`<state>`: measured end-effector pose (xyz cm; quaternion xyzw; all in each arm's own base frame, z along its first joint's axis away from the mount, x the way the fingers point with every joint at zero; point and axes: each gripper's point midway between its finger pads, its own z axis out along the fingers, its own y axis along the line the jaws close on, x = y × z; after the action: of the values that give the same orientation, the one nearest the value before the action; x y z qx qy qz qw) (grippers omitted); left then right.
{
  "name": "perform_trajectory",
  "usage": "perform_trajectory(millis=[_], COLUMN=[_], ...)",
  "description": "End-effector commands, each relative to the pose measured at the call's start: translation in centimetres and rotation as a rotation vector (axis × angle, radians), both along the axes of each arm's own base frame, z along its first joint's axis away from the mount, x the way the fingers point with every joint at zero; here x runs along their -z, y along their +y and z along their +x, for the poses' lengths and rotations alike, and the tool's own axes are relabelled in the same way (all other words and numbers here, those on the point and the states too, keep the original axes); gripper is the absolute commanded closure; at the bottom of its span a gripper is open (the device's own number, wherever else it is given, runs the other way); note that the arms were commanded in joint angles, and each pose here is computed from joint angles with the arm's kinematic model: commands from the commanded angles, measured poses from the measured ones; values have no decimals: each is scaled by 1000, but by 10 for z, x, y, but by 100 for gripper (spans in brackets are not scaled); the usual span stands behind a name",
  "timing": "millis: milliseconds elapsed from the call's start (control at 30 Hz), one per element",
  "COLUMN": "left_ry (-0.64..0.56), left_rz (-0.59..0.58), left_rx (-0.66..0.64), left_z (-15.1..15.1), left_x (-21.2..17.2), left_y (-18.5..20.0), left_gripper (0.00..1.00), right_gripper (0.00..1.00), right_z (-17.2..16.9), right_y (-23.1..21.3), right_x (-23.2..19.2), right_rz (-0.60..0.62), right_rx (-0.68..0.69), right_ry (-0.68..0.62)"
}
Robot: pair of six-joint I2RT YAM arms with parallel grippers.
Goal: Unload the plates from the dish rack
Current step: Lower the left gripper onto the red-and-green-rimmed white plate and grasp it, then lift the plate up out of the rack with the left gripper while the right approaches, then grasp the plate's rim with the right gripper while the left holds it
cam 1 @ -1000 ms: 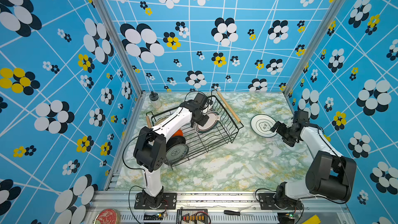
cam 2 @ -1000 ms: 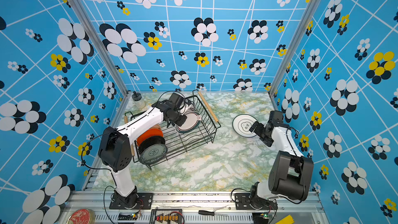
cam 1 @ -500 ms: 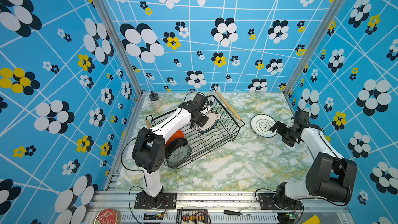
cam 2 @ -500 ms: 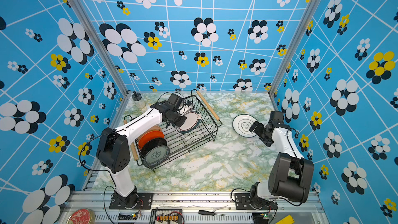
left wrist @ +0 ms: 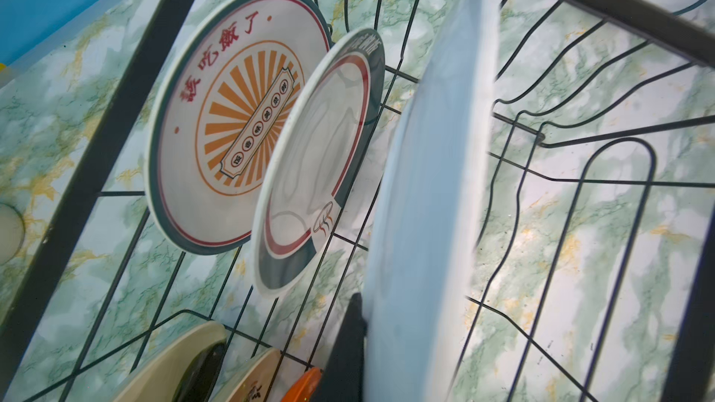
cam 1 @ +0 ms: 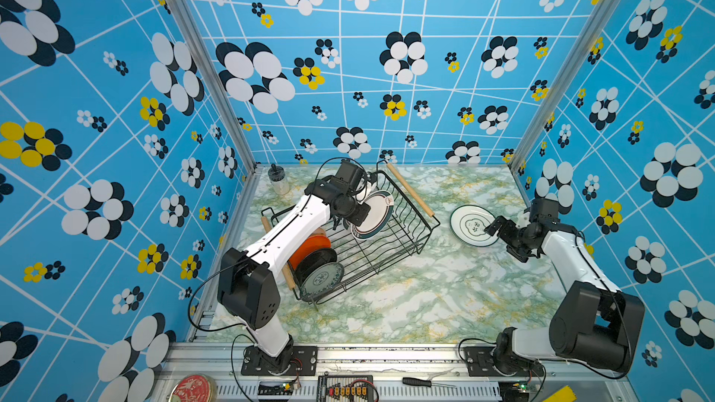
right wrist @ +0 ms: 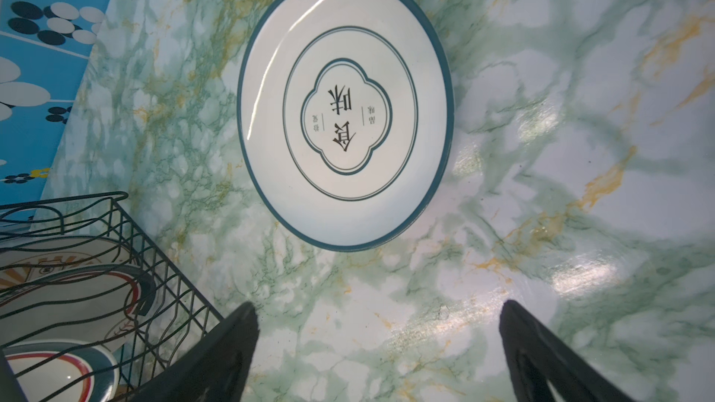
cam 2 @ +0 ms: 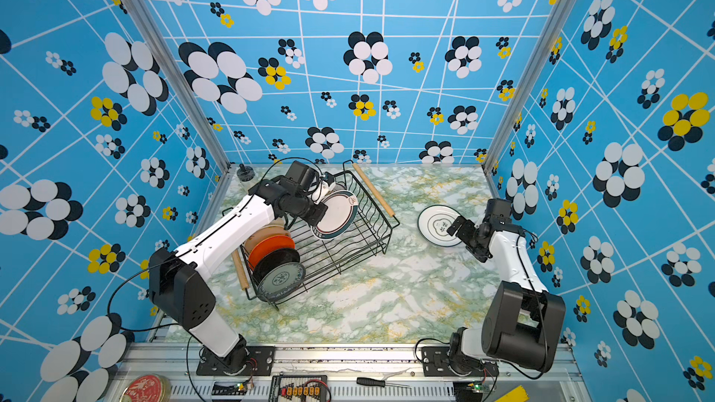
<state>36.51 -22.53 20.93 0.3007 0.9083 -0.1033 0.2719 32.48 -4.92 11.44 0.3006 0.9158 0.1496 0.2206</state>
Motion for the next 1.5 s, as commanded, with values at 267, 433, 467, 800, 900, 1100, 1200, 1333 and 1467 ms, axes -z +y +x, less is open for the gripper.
perform_trajectory(millis=[267,433,467,800,900,1100,1200,1333,1467], left_ry=[41,121,146,302,331,366,387,422,441], left_rz=[-391,-520,-557,-911,-970,-1068,-1105,-1157,-1157], left_rx=[-101,-213,-228,-303,-312,-288,-283,-247,-242], left_z=[-45,-43,-44,-48,-48,-53,-52,-53,-52], left_x=[-105,-110,-110,-124,-127,-139,-139,-142,-136], left_y=[-26,-34,-38,-80,-86,-92,-96,-104,-110], left_gripper=[100,100,100,100,100,100,100,100,100], right_gripper=[1,1,1,1,1,7,11,19,33], right_z=[1,5,4,3,3,7,8,10,10], right_y=[25,64,72,168,191,219,229,236,240], right_x=[-91,-138,-146,-190,-192,-186,-185,-185,-190], right_rz=[115,277,304,490,516,552,565,596,641], right_rx=[-28,-81,-94,-258,-294,-338,-350,-359,-363], right_ry=[-227,-368,-394,-515,-514,-499,-495,-497,-520])
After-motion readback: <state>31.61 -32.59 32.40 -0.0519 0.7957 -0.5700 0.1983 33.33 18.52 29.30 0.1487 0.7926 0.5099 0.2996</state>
